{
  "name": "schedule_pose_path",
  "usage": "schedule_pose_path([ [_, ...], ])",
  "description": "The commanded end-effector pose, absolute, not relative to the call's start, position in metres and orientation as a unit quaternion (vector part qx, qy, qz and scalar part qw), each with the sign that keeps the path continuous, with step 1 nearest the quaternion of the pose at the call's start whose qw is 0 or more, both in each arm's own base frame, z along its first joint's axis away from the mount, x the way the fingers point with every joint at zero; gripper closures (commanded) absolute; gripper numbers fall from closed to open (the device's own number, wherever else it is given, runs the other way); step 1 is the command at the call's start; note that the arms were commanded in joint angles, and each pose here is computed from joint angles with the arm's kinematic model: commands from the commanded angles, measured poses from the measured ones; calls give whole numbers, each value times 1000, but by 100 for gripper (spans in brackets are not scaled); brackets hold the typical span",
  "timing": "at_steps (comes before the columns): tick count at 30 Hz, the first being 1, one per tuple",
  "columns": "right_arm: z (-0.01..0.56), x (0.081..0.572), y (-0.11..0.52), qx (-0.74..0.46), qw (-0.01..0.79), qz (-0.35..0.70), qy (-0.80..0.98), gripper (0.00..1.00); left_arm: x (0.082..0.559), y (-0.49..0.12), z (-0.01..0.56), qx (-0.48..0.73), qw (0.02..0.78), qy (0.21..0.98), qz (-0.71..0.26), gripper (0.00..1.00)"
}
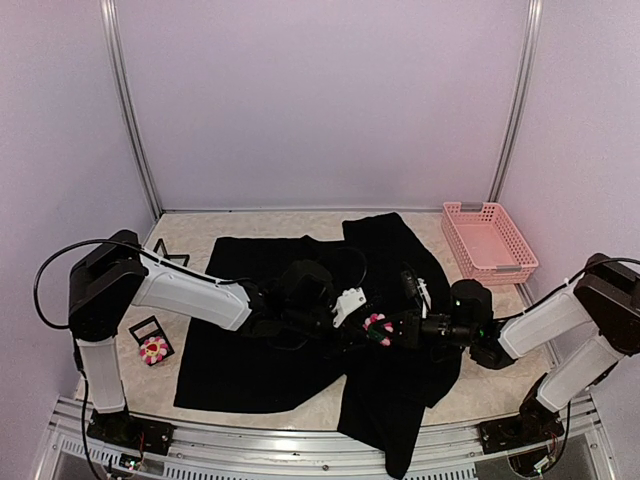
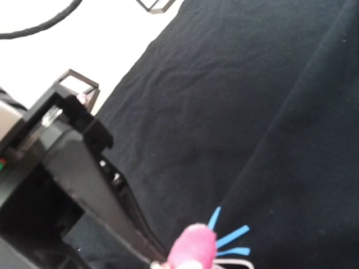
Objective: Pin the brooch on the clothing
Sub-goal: Pass from the right arm to the left
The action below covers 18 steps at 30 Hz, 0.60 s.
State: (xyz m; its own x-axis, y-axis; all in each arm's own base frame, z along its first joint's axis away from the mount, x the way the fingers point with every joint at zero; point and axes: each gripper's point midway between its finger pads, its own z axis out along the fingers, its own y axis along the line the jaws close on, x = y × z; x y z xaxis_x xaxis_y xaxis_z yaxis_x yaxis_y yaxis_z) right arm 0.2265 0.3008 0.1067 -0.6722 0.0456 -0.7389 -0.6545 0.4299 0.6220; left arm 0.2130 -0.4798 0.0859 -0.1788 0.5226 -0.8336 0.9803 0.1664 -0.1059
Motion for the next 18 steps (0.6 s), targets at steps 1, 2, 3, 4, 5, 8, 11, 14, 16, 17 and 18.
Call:
schedule_pose_path([
  [1,115,200,317,-251,323,540,735,100,223,-473,98,546,357,671,-352,67],
  [2,111,198,316,-257,321,539,735,100,225,-471,98,544,358,669,-358,65],
  [3,107,197,316,-261,319,536,737,100,226,-469,102,541,361,665,-366,64],
  [4,102,196,315,-266,317,531,740,100,227,-467,105,539,362,661,-375,63],
  [5,99,196,315,-269,315,527,742,100,229,-465,106,538,360,659,-383,63],
  [8,95,197,316,-273,315,520,746,100,228,-469,105,543,350,652,-397,62],
  [11,96,197,316,-278,318,519,743,100,222,-475,99,554,332,643,-412,62],
  [14,97,196,317,-283,318,519,741,100,217,-480,92,562,310,640,-423,62],
  [16,97,196,316,-287,320,519,739,100,212,-480,89,566,301,635,-431,62],
  [17,99,195,317,-291,323,519,736,100,209,-481,89,568,297,631,-436,61],
  [18,101,195,317,-294,326,520,732,100,208,-481,89,569,295,629,-439,61],
])
